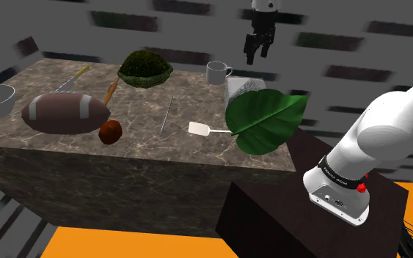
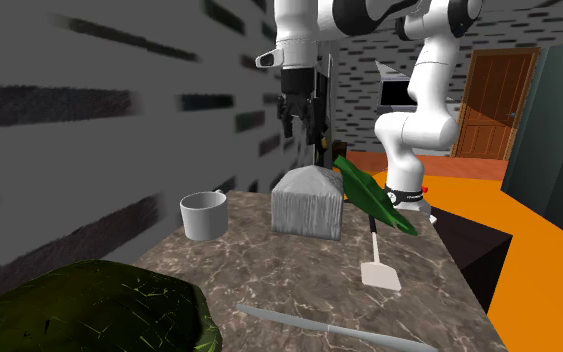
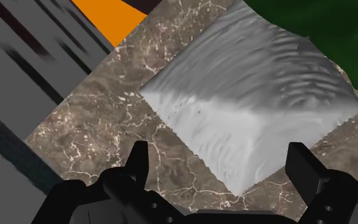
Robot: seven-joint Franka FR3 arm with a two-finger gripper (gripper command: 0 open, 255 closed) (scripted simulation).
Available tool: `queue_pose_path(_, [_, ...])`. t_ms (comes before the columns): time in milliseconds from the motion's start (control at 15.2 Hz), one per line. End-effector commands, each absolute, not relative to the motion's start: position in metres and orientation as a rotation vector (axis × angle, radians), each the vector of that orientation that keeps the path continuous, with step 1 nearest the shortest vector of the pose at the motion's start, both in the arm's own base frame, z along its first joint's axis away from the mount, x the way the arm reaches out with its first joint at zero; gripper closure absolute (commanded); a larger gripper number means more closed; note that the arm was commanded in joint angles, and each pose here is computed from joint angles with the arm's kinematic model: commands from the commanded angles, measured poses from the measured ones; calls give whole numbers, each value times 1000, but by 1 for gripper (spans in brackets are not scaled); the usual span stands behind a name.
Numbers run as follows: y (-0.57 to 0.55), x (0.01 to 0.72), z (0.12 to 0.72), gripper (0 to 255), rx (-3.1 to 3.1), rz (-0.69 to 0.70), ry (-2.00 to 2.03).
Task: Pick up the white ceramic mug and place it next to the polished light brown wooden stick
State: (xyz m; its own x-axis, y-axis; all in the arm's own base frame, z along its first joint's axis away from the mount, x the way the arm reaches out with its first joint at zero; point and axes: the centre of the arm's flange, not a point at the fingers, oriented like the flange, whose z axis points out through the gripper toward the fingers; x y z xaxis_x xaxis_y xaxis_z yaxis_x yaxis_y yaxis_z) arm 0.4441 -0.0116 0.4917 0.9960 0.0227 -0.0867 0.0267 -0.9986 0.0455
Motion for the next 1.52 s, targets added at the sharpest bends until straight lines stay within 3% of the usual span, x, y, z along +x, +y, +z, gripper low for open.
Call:
queue_pose_path(0, [-9, 468, 475, 0, 3091, -131, 33])
queue_pose_path(1122, [-7, 669, 378, 0, 3081, -118, -5])
queue_pose_path(1452, [-8, 674, 354, 0, 3080, -118, -7])
